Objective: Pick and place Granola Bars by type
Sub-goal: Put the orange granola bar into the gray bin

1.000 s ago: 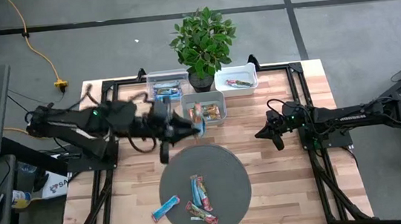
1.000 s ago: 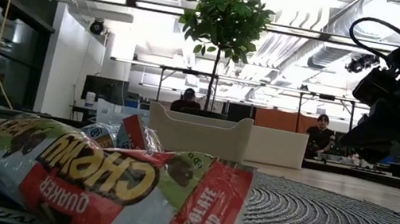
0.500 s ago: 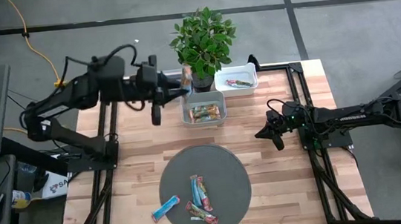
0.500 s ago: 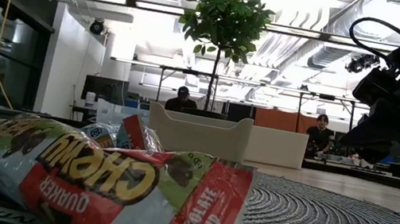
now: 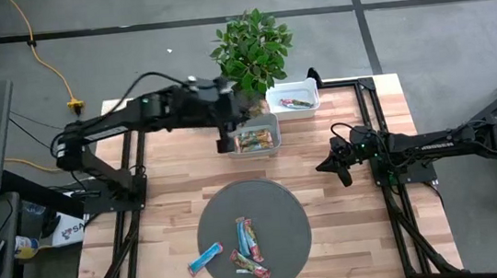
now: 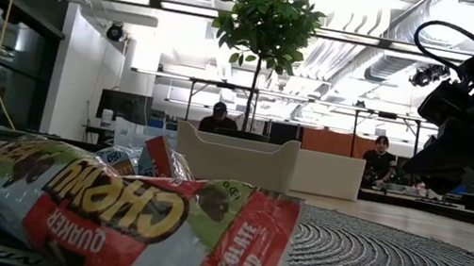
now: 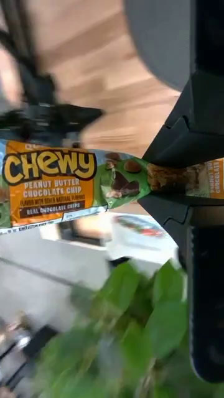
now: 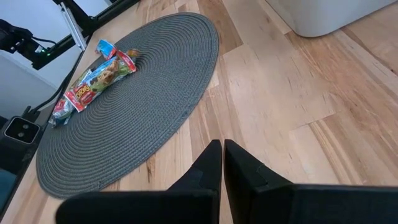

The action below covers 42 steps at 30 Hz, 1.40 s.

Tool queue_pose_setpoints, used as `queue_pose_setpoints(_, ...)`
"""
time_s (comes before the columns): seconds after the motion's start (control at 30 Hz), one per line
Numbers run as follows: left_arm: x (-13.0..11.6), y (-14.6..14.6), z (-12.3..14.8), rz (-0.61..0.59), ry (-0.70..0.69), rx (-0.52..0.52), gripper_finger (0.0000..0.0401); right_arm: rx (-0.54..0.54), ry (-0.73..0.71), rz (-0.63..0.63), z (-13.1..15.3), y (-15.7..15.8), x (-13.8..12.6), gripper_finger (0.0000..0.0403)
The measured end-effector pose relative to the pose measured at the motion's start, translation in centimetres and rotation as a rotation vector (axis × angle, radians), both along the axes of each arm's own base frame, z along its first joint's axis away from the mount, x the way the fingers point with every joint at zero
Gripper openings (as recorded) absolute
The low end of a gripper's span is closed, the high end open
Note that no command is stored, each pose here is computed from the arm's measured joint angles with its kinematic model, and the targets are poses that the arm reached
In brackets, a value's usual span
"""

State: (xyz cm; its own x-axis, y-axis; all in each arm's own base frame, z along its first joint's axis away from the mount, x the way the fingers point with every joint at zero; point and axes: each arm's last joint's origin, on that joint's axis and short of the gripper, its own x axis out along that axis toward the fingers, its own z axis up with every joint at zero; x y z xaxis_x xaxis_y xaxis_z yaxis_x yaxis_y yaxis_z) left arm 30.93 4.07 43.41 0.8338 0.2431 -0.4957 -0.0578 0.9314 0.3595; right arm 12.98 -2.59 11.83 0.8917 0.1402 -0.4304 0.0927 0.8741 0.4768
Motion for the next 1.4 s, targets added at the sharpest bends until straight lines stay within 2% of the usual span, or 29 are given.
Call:
queue_pose_setpoints(0.17,2.3,-0.2,-3.3,0.058,0.177,0.025,0.0064,0.000,0.000,0.000,0.0,0.0,0.0,0.0000)
queue_pose_setpoints(0.3,4.1,-0.8,-6.2,0.197,0.292,0.059,0.0064,0.000,0.000,0.000,0.0,0.0,0.0,0.0000)
queue_pose_setpoints(0.47,5.9,-1.9,-9.7,0.291,0.438,0.162,0.0064,0.000,-0.001,0.000,0.0,0.0,0.0,0.0000)
queue_pose_setpoints(0.63,7.6,-2.7,-13.0,0.358,0.538,0.267,0.0064,0.000,0.000,0.000,0.0,0.0,0.0,0.0000)
queue_pose_setpoints(0.9,9.7,-2.0,-17.0,0.408,0.625,0.356,0.0064,0.001,0.003,0.000,0.0,0.0,0.0,0.0000)
queue_pose_setpoints(1.13,10.6,0.9,-19.7,0.460,0.696,0.318,0.0064,0.000,0.001,0.000,0.0,0.0,0.0,0.0000)
queue_pose_setpoints(1.3,10.6,3.4,-20.7,0.422,0.732,0.162,0.0064,0.001,0.003,0.000,0.0,0.0,0.0,0.0000)
queue_pose_setpoints(1.4,10.5,4.9,-21.1,0.415,0.736,0.110,0.0064,0.001,0.003,0.000,0.0,0.0,0.0,0.0000)
